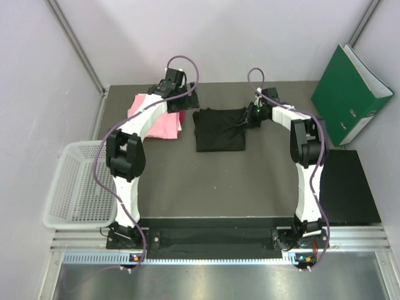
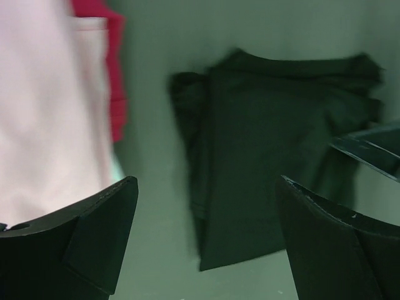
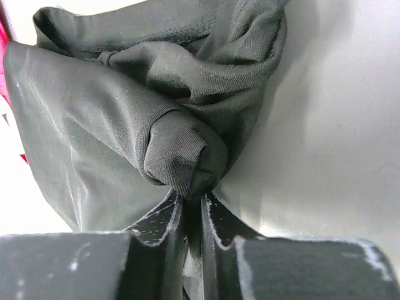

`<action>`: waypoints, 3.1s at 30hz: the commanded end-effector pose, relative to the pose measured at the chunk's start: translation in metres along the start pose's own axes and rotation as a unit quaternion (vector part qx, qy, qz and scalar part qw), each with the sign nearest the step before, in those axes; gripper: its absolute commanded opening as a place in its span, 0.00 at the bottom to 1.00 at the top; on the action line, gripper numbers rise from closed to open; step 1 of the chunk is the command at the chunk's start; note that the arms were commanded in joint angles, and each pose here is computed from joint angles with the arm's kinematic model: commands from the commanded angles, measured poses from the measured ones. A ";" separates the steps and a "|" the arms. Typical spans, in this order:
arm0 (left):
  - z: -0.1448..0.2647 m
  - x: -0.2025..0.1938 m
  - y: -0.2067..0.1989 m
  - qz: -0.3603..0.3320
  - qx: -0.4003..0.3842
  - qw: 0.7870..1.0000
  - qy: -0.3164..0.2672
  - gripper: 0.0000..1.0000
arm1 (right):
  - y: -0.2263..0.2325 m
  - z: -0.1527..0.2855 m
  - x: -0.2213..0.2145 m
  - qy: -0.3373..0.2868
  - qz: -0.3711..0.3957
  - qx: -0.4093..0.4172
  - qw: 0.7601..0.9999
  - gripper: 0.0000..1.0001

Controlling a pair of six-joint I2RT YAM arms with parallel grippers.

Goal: Fold and stack the t-shirts
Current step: Put the neatly folded tshirt into the corner of the board with the left arm

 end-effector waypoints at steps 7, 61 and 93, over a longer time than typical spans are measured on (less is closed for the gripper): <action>-0.038 -0.049 -0.035 0.046 -0.146 0.983 0.098 0.97 | -0.012 0.018 0.004 -0.013 0.011 -0.049 0.999 0.04; 0.009 0.057 -0.021 -0.018 -0.108 0.994 -0.014 0.00 | -0.020 0.070 0.015 -0.102 0.017 -0.053 0.993 1.00; 0.103 0.146 0.144 0.103 -0.101 0.985 -0.092 0.00 | -0.020 0.050 0.003 -0.067 0.006 -0.054 0.996 1.00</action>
Point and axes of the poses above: each gripper's point midway between its finger pads, its own z axis back along the fingers, its own y axis along the line the jaws close on, x = y × z, the point moved 3 cm from there along z, back along the fingers, and after that the axes turned 1 degree about z, right-handed, at the moved point
